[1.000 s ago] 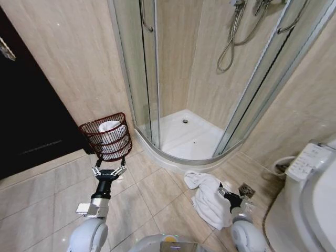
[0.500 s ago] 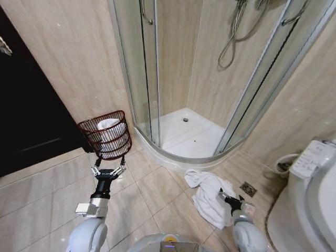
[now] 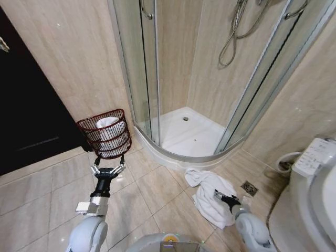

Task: Discard the used towel into the hamper.

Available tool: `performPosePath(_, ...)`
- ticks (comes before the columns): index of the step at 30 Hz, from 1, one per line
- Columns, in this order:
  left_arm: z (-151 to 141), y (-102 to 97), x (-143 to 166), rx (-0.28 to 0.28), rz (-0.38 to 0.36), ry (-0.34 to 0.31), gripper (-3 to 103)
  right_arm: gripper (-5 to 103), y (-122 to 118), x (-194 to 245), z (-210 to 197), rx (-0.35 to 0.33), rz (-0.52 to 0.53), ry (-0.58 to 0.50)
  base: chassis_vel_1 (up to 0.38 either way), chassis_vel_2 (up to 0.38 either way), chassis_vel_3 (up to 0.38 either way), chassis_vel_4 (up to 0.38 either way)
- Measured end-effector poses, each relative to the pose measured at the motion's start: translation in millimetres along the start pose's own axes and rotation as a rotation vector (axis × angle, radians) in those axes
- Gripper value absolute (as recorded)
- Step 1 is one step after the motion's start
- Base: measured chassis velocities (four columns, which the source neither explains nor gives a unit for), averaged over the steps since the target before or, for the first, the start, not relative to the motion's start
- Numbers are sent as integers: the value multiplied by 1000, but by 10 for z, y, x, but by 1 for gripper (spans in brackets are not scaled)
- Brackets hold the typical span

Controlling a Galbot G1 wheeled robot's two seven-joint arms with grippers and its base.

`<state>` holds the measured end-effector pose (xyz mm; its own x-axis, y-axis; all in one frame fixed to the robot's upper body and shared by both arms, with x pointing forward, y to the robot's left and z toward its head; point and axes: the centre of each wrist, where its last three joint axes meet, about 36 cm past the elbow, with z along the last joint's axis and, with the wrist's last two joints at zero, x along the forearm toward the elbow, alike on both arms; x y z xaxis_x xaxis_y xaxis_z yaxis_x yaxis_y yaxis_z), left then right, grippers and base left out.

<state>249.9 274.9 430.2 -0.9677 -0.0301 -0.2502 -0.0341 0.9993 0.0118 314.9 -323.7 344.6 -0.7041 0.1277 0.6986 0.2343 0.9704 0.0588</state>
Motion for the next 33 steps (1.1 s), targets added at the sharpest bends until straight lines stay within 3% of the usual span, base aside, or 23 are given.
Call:
performPosePath(12, -26, 33, -9, -23, 5, 18, 100, 100, -213, -444, 69, 52, -21, 49, 0, 0, 0, 0)
performPosePath(33, -67, -102, -37, -29, 16, 41, 100, 103, -330, -790, 182, 12, -87, 65, 0, 0, 0, 0)
